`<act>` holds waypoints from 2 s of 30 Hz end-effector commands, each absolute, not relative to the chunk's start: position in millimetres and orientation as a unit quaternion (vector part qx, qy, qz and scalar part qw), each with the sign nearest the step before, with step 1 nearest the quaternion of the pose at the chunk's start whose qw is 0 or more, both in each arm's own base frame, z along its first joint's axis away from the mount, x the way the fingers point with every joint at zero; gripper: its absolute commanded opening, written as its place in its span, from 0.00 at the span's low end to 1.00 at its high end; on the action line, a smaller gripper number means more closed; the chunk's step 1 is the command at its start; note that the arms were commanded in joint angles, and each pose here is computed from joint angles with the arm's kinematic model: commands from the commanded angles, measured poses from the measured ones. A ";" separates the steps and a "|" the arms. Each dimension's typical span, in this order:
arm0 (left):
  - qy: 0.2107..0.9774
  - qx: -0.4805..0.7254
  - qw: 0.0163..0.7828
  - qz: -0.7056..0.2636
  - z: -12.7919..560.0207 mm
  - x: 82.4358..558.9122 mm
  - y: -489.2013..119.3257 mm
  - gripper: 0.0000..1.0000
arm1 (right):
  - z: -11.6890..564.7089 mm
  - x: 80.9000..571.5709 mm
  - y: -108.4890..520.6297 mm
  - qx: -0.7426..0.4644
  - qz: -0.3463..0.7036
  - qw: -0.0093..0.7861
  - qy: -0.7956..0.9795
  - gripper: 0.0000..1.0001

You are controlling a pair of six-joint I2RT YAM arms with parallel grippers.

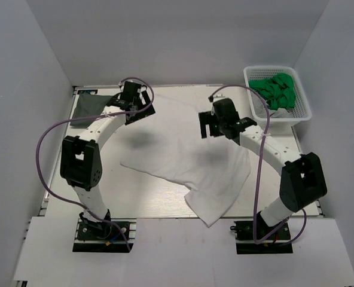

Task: Fold and stack the t-shirts
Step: Flatten out the tshirt

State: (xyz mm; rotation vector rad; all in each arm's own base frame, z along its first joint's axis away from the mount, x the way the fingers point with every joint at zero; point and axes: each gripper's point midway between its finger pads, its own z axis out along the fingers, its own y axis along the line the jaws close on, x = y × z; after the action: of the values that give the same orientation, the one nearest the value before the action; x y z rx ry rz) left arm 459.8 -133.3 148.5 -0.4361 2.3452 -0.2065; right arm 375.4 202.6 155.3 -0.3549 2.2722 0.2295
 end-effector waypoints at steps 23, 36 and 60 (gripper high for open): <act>0.927 -0.324 0.145 0.120 25.5 241.1 -37.3 1.00 | 45.1 212.9 194.9 -0.157 0.212 0.148 0.953 0.90; 0.906 -0.297 0.299 0.032 125.2 301.5 -51.3 1.00 | 110.0 244.0 200.9 -0.127 0.202 0.267 0.934 0.90; 0.956 -0.170 0.235 -0.027 55.7 383.8 -113.8 1.00 | 82.7 461.1 190.3 0.002 0.214 0.239 0.947 0.90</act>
State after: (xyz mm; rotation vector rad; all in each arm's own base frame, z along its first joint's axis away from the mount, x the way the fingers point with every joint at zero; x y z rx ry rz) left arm 370.4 -102.0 41.5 -0.5032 2.6597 0.0041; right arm 454.9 179.3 68.1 0.0318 2.6146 0.4677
